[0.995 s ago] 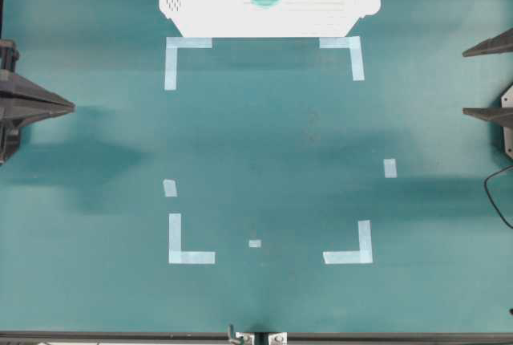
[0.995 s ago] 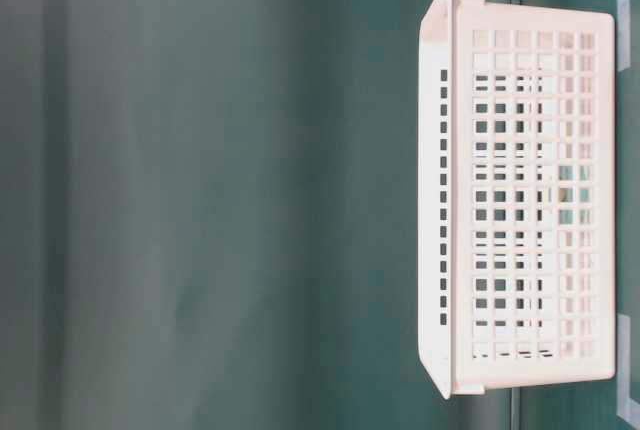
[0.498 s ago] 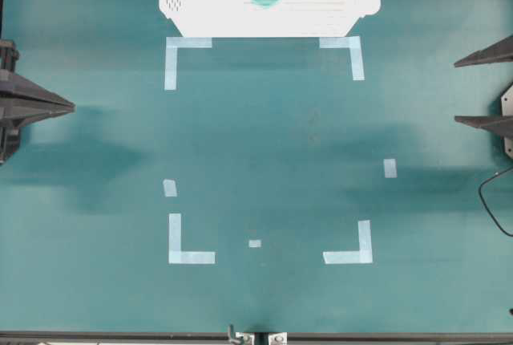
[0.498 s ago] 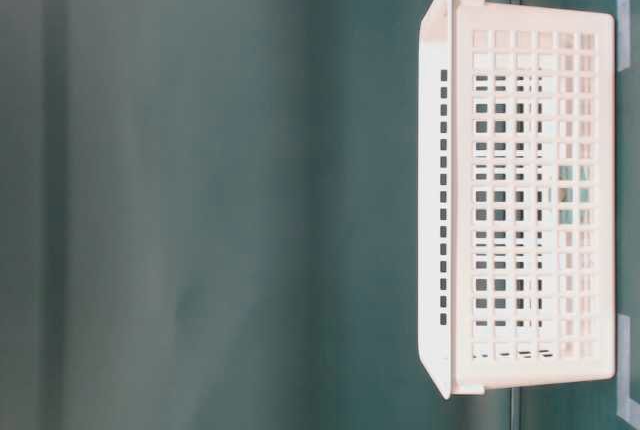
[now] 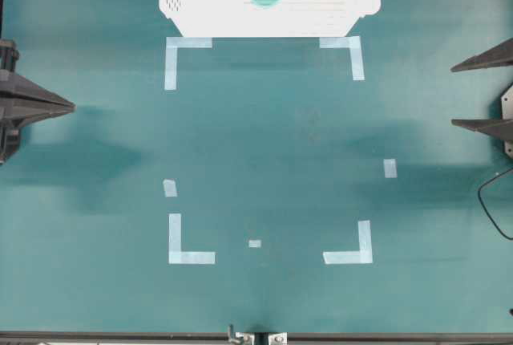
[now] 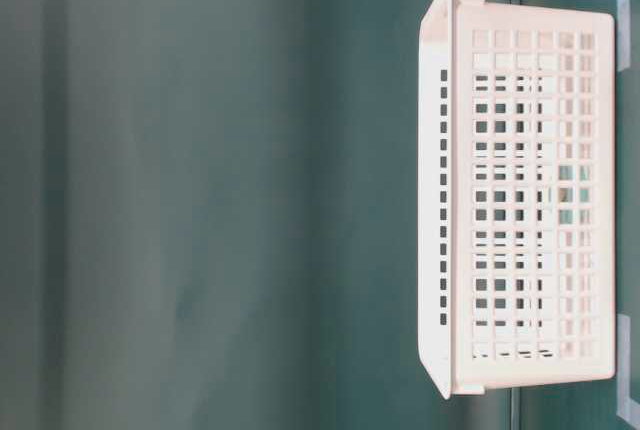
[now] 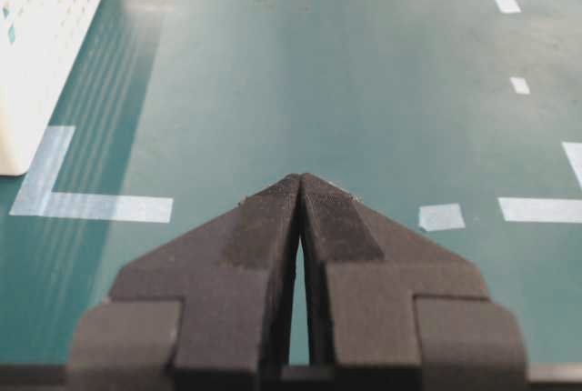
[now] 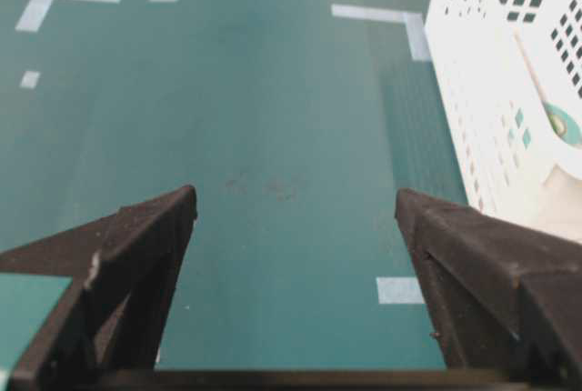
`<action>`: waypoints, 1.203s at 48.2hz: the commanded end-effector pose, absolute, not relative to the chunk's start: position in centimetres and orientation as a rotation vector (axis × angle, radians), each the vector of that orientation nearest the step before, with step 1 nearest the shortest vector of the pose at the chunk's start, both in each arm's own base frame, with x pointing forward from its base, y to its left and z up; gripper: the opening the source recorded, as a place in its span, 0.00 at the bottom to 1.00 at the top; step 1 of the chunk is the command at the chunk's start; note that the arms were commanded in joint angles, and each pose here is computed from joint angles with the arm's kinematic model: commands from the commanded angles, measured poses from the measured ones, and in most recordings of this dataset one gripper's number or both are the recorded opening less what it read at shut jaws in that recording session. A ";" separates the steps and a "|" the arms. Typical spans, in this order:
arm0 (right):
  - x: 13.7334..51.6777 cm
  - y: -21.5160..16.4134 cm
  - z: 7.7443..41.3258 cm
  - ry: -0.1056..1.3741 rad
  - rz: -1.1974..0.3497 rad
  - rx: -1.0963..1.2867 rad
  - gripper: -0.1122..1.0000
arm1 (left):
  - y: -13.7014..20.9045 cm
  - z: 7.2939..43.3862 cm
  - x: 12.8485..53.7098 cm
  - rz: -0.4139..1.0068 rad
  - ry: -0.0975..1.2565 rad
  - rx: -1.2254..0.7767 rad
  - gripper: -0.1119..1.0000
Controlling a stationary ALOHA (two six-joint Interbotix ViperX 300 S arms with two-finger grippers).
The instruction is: Put the tape into the white basket.
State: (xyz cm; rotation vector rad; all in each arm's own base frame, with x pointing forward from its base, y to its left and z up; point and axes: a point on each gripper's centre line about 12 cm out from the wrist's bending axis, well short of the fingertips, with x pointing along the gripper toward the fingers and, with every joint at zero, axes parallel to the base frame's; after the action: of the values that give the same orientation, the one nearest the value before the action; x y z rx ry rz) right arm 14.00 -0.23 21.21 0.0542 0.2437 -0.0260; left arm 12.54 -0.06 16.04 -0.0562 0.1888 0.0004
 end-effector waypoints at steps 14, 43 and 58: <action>13.9 -0.3 20.0 0.302 -0.032 0.063 0.95 | -0.1 16.5 12.7 -0.001 0.180 -0.053 0.00; 14.0 -0.2 18.5 0.311 -0.027 0.073 0.95 | -0.1 16.5 12.7 -0.001 0.181 -0.053 0.00; 13.9 -0.1 17.5 0.303 -0.020 0.071 0.95 | -0.1 16.5 12.7 -0.002 0.181 -0.051 0.00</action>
State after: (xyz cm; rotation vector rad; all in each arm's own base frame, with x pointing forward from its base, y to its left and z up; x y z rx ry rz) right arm 13.71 -0.14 17.37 0.0718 0.3132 -0.0235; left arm 12.54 -0.06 16.04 -0.0562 0.1888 0.0004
